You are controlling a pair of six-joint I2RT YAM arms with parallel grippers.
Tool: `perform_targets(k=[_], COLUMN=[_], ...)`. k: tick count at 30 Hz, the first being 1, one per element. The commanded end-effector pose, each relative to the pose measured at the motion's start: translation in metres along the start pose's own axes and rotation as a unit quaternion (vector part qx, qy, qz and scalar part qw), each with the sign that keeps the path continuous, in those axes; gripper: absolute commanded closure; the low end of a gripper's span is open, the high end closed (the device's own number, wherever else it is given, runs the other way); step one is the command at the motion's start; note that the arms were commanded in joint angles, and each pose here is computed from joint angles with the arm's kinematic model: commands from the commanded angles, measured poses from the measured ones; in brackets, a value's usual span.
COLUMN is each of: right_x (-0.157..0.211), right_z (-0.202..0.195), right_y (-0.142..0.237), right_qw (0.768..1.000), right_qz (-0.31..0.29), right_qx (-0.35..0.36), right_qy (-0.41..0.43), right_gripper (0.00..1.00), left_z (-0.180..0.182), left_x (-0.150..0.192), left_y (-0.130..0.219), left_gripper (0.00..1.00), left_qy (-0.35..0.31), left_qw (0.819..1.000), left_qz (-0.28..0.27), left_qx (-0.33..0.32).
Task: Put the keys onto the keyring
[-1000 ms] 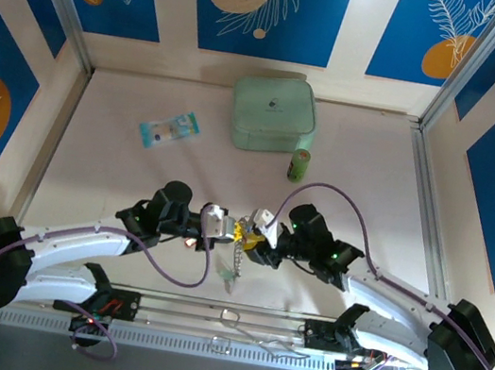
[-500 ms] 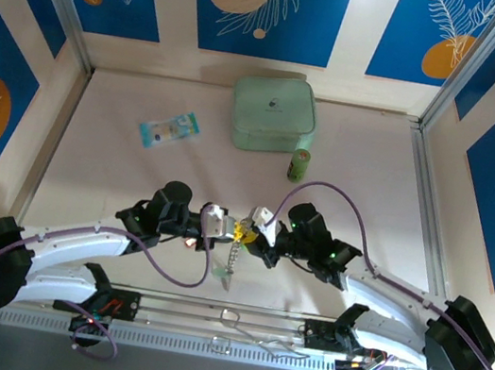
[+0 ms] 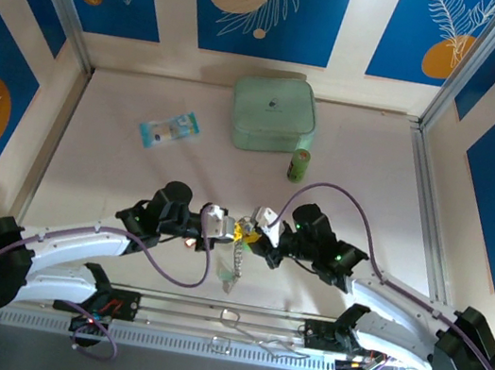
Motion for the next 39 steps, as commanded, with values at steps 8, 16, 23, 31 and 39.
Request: perform_targets(k=[8,16,23,31,39], right_x=[-0.016,-0.022,-0.027,-0.050,-0.095], right_z=[0.003,0.002,-0.005,-0.011,-0.013], right_y=[0.018,0.025,0.028,0.019,-0.014], right_qw=[0.999,0.998,0.996,0.996,0.989], right_qz=[-0.013,-0.011,-0.005,-0.035,-0.101], right_qx=[0.020,0.029,0.054,0.036,-0.002], right_qy=[0.033,0.047,0.064,0.071,0.104], right_gripper=[0.91,0.92,0.91,0.91,0.91], left_z=[0.003,0.006,0.021,0.070,0.118], left_x=[-0.001,0.000,-0.006,-0.035,-0.019], left_y=[-0.003,-0.004,0.007,0.048,0.094], left_gripper=[1.00,0.82,0.54,0.45,0.35], left_qy=[-0.005,-0.005,-0.007,0.015,0.112], left_qw=[1.000,1.000,0.995,0.944,0.842], left_qz=[0.005,0.010,-0.007,-0.023,0.036], left_qx=[0.002,-0.008,-0.098,-0.328,-0.527])
Point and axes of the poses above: each hand's point on the last joint's axis, 136 mm out from that joint toward the fingers, its own y axis back along the fingers, its own z axis along the line the jaws close on, x = y × z, the point moved 6 cm from there along y, back along the fingers, and after that the axes turned 1 degree about -y, right-handed, at the moved point
